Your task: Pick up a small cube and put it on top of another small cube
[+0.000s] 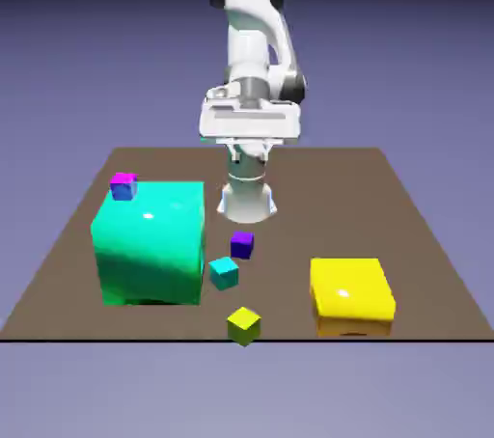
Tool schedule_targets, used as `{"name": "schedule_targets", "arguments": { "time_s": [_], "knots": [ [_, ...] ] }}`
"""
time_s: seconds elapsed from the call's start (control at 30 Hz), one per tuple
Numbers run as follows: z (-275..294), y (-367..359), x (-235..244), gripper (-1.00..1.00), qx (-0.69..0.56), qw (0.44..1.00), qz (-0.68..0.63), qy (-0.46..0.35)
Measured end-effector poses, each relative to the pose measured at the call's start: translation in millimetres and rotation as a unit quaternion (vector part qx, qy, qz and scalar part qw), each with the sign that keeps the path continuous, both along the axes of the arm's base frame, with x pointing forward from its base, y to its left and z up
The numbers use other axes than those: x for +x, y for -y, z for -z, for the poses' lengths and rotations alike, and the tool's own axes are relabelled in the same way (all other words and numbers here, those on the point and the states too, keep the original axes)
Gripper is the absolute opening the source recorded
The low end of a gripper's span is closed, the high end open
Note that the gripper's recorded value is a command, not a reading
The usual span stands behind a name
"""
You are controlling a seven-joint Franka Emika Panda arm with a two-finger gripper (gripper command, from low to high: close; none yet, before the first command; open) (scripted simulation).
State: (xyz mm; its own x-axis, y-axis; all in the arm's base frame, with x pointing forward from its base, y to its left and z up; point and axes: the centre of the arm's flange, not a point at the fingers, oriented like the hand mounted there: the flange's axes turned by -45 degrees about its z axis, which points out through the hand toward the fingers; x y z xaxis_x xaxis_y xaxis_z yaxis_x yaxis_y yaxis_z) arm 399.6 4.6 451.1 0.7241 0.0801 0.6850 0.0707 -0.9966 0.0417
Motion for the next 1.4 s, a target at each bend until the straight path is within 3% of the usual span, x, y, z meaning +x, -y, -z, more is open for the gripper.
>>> {"name": "schedule_targets", "arguments": {
  "time_s": [0.47,0.9,0.97,1.1,1.13,1.2,1.4],
  "knots": [
    [119.2,-4.3,102.0,0.00,-0.087,0.956,-0.170,-0.225],
    [254.5,-7.6,154.8,0.00,-0.182,0.833,-0.333,-0.403],
    [257.7,-7.6,155.6,0.00,-0.185,0.829,-0.337,-0.407],
    [324.7,-1.5,150.5,0.00,-0.185,0.829,-0.337,-0.407],
    [327.0,-1.2,150.1,-1.00,-0.185,0.829,-0.337,-0.407],
    [327.0,-1.2,150.1,-1.00,-0.184,0.829,-0.337,-0.407],
    [244.7,3.6,139.5,-1.00,-0.196,0.822,-0.347,-0.407]
  ]
}}
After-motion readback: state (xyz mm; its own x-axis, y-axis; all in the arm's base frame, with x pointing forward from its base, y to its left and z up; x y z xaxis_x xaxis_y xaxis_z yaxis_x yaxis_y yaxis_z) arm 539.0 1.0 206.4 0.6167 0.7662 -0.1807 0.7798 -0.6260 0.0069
